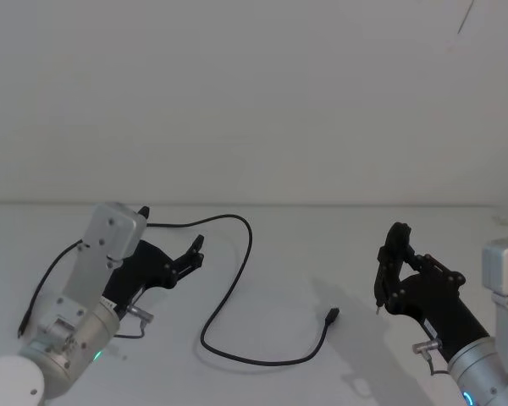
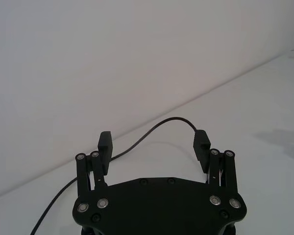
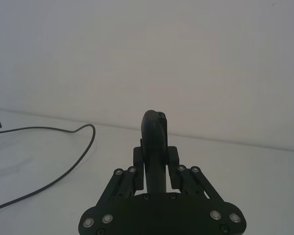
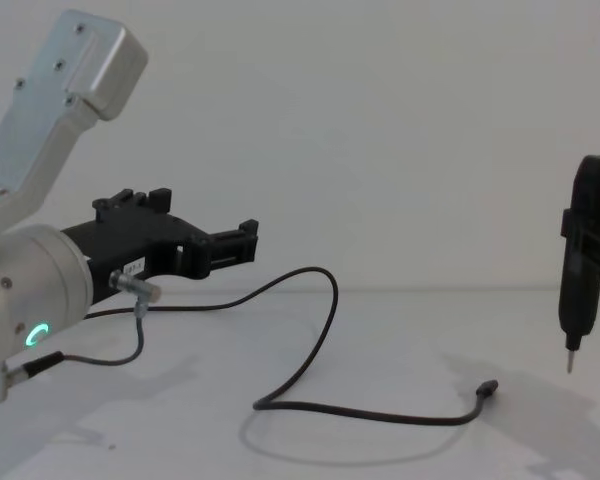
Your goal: Pick up the data cable with the one hand.
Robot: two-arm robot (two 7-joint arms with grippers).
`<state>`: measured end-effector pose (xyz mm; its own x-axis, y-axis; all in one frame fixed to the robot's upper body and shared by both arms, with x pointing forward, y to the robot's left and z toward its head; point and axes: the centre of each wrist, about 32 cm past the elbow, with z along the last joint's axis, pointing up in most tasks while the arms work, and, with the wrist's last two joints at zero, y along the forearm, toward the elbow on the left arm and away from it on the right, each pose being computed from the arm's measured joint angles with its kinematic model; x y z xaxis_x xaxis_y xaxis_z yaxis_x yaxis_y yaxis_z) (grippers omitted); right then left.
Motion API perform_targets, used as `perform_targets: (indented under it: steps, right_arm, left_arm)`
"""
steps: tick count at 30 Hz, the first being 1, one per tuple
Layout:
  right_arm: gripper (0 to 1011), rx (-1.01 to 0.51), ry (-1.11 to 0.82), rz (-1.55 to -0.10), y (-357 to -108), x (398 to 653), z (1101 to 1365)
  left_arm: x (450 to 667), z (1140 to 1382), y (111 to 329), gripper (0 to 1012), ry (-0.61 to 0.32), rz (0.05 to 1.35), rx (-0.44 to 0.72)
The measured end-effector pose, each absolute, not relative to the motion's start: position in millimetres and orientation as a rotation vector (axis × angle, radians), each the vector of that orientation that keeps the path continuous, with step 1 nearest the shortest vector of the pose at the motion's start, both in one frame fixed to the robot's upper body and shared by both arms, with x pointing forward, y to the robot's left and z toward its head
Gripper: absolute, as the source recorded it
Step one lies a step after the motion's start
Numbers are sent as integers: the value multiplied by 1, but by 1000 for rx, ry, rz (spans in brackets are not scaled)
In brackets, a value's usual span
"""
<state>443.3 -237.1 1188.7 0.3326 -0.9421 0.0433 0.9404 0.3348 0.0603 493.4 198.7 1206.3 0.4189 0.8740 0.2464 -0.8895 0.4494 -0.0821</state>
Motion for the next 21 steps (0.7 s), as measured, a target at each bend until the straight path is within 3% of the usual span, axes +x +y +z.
perform_targets:
  steps: [11,21]
  right_arm:
    - [283,26,-75,-1229,-237,443,1189]
    - [283,26,-75,-1229,-237,443,1189]
  left_arm:
    - [493,1218,205,1001,-258,1003,92]
    - [476,1237,223,1001,-215,863,152]
